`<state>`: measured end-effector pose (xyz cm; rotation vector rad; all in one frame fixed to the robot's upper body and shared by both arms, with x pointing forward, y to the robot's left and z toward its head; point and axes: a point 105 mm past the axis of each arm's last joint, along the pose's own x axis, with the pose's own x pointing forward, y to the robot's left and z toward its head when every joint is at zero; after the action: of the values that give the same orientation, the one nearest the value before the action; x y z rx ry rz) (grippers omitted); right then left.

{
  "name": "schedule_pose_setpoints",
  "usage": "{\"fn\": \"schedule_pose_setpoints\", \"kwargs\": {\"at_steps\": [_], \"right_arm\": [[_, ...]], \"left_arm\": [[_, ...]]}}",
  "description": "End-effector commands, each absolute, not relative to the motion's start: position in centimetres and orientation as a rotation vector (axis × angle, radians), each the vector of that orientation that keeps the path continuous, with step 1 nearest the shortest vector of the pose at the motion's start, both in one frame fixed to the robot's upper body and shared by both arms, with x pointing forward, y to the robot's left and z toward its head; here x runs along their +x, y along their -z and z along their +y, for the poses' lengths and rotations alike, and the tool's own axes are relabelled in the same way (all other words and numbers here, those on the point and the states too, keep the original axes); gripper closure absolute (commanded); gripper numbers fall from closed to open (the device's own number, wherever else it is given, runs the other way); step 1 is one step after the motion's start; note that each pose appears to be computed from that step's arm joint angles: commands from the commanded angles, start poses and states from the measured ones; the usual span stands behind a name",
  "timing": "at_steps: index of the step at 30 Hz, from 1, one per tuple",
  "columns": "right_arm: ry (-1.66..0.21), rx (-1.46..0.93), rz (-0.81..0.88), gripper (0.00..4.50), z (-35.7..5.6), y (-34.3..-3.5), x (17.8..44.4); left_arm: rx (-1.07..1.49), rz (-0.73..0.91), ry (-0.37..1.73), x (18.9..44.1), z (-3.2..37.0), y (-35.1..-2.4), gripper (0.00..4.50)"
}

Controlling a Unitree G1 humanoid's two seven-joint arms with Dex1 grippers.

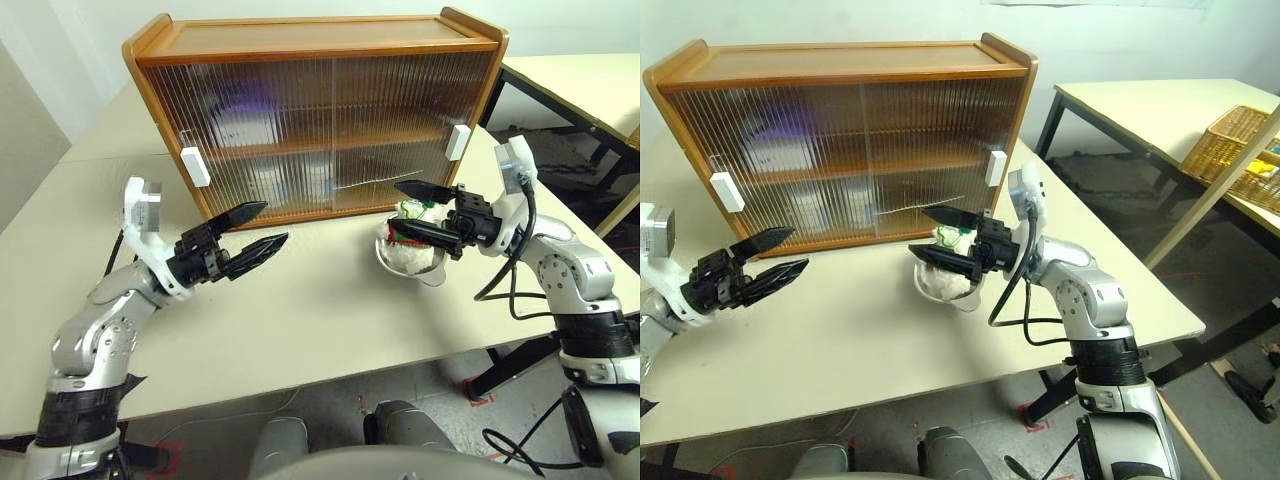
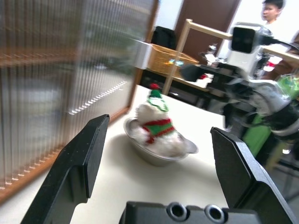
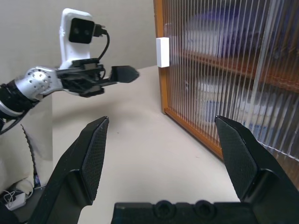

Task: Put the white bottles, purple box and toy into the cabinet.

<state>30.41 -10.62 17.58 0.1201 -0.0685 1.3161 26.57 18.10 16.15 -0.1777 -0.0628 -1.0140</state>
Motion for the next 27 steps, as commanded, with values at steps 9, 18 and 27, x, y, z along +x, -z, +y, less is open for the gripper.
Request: {"fn": "schedule_pose_setpoints", "kwargs": {"at_steps": [9, 18, 27], "right_arm": [[-0.939, -0.011, -0.139, 0.00, -17.3, -17.6, 35.4], [-0.662, -0.028, -0.155, 2.48, -21.3, -17.2, 38.8], [-0.485, -0.037, -0.103, 4.48, -23.2, -16.1, 41.5]], "left_arm": [[-0.139, -0.064, 1.019, 26.4, 18.4, -16.4, 0.03], [-0.102, -0.069, 1.002, 26.5, 18.6, -16.4, 0.00], [-0.057, -0.073, 0.979, 26.7, 19.0, -16.0, 0.00]]}}
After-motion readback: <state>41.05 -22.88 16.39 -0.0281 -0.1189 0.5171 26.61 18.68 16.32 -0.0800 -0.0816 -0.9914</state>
